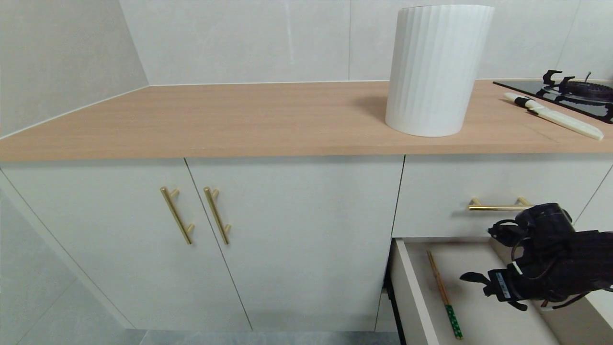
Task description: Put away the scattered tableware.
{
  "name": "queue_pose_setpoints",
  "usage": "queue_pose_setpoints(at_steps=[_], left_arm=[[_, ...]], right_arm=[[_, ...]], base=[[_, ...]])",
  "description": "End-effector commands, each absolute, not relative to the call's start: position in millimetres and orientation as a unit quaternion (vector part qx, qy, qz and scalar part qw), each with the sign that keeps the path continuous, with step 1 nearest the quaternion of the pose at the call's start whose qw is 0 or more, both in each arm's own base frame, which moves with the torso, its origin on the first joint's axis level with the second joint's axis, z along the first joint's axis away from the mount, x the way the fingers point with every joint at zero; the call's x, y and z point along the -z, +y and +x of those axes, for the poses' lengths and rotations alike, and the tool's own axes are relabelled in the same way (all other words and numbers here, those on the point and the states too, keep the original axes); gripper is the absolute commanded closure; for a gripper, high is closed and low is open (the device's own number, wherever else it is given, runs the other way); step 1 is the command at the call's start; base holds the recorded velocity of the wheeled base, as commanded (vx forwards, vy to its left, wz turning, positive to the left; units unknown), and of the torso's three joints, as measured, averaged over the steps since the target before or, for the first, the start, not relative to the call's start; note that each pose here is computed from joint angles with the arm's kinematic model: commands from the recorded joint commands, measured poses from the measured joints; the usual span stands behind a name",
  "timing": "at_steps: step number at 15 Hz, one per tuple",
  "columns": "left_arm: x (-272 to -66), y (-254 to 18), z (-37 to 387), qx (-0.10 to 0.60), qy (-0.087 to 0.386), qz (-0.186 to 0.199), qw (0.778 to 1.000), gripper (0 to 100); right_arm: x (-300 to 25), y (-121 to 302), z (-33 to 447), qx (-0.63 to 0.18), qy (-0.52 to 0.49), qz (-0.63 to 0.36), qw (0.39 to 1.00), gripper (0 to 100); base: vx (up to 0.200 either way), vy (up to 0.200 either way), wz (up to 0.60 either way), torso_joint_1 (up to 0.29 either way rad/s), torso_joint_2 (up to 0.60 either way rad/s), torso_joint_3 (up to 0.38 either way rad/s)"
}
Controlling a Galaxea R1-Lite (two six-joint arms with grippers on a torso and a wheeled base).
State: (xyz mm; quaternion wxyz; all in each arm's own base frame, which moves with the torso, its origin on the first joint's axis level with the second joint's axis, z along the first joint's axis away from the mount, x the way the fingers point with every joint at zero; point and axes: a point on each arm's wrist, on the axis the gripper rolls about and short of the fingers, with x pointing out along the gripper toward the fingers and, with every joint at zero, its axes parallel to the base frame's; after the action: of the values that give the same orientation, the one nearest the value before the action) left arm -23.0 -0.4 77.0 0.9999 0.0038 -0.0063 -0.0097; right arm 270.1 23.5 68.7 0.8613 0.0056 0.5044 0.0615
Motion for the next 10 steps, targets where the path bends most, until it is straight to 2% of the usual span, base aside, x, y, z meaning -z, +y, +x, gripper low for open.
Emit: queue_pose_setpoints(at_steps=[1, 4, 10], left_arm=[[-77.0, -0.3, -22.9, 0.009, -0.006, 0.004, 1.0, 0], [-77.0, -0.4, -22.9, 0.01, -0.006, 0.004, 1.0, 0], [-77.0, -0.4, -22.9, 0.01, -0.006, 0.004, 1.0, 0]], right_arm=[[-16.6, 23.9, 279.6, -0.057, 0.538, 0.006, 0.841, 100], [21.1, 22.8, 284.6, -0.031, 0.519, -0.012, 0.854, 100], [26.7, 23.1, 289.6, -0.029, 0.494, -0.012, 0.869, 100]], base=[[0.0, 0.0, 0.0, 0.0, 0.0, 0.0], [0.0, 0.0, 0.0, 0.0, 0.0, 0.0], [0.0, 0.0, 0.0, 0.0, 0.0, 0.0]])
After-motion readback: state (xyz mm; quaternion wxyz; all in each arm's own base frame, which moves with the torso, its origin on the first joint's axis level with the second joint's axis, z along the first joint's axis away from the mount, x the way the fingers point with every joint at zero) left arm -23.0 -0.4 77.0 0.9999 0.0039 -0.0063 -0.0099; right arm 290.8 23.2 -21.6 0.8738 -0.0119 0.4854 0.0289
